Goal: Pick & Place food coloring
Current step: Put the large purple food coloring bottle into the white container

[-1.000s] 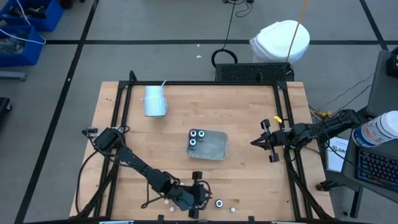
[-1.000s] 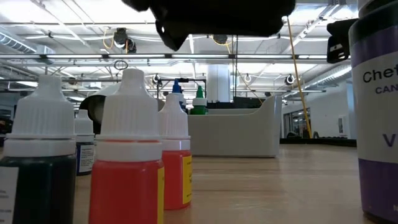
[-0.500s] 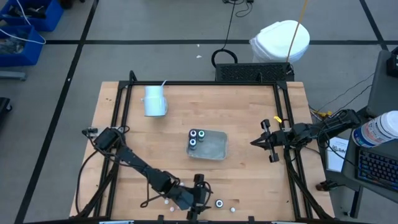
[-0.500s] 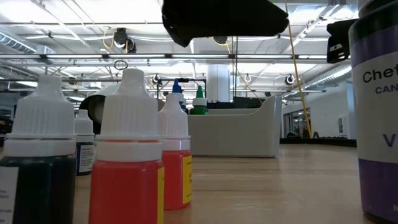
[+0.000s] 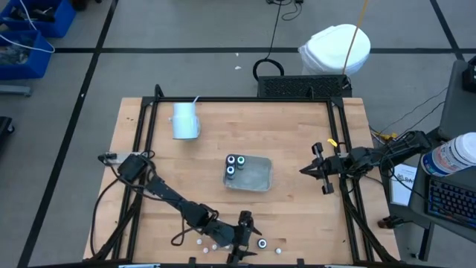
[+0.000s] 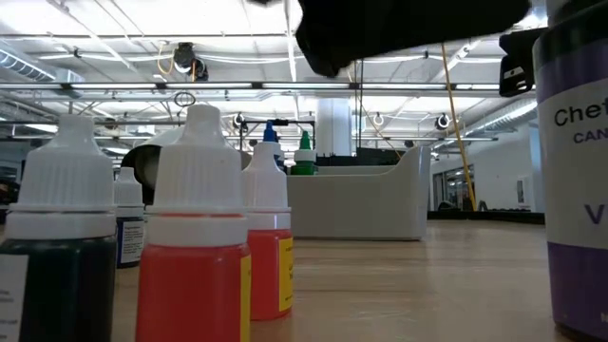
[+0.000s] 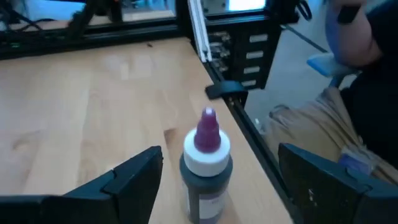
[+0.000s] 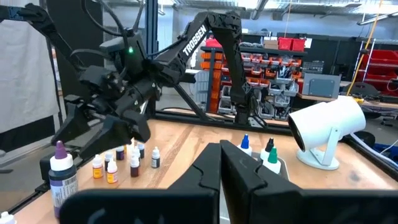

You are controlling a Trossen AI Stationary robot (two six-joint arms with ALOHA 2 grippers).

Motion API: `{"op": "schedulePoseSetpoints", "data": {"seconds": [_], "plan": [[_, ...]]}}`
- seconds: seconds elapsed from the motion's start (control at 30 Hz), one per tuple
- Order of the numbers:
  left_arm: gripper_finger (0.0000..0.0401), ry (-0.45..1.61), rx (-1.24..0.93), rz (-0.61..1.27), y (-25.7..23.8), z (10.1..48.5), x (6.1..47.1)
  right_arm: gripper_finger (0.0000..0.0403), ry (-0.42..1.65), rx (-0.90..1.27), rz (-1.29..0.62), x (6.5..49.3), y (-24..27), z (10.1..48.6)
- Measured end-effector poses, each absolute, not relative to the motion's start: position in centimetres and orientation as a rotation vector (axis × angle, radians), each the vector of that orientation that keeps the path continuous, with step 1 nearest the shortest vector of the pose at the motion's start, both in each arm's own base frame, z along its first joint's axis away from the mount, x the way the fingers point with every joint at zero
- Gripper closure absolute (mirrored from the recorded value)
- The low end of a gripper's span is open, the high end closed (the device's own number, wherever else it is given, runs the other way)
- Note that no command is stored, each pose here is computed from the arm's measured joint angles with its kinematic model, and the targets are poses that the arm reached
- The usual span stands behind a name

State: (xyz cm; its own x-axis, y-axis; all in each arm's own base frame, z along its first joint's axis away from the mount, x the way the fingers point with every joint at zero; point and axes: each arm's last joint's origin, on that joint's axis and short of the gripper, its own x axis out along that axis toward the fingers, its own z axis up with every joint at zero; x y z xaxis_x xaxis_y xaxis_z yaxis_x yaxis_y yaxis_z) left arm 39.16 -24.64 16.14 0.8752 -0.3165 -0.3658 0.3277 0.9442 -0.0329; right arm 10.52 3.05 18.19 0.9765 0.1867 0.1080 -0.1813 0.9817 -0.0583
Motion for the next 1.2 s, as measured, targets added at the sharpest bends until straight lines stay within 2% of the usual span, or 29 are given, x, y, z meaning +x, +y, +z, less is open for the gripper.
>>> {"op": "schedulePoseSetpoints", "data": {"seconds": [0.3, 0.6, 0.8, 1.2], "plan": [[0.0080, 0.367, 0.008, -0.312, -23.6, 15.7, 40.0, 0.0403, -0.109, -0.045, 0.185, 10.6, 3.1, 18.2], [0.0080, 0.350, 0.022, -0.363, -23.5, 15.8, 40.2, 0.0403, -0.109, -0.048, 0.184, 10.6, 3.1, 18.2], [0.0080, 0.337, 0.030, -0.366, -23.5, 13.8, 40.8, 0.0403, -0.109, -0.050, 0.183, 10.6, 3.1, 18.2], [0.0082, 0.315, 0.013, -0.387, -23.3, 13.9, 41.0, 0.0403, -0.108, -0.053, 0.182, 10.6, 3.1, 18.1]]}}
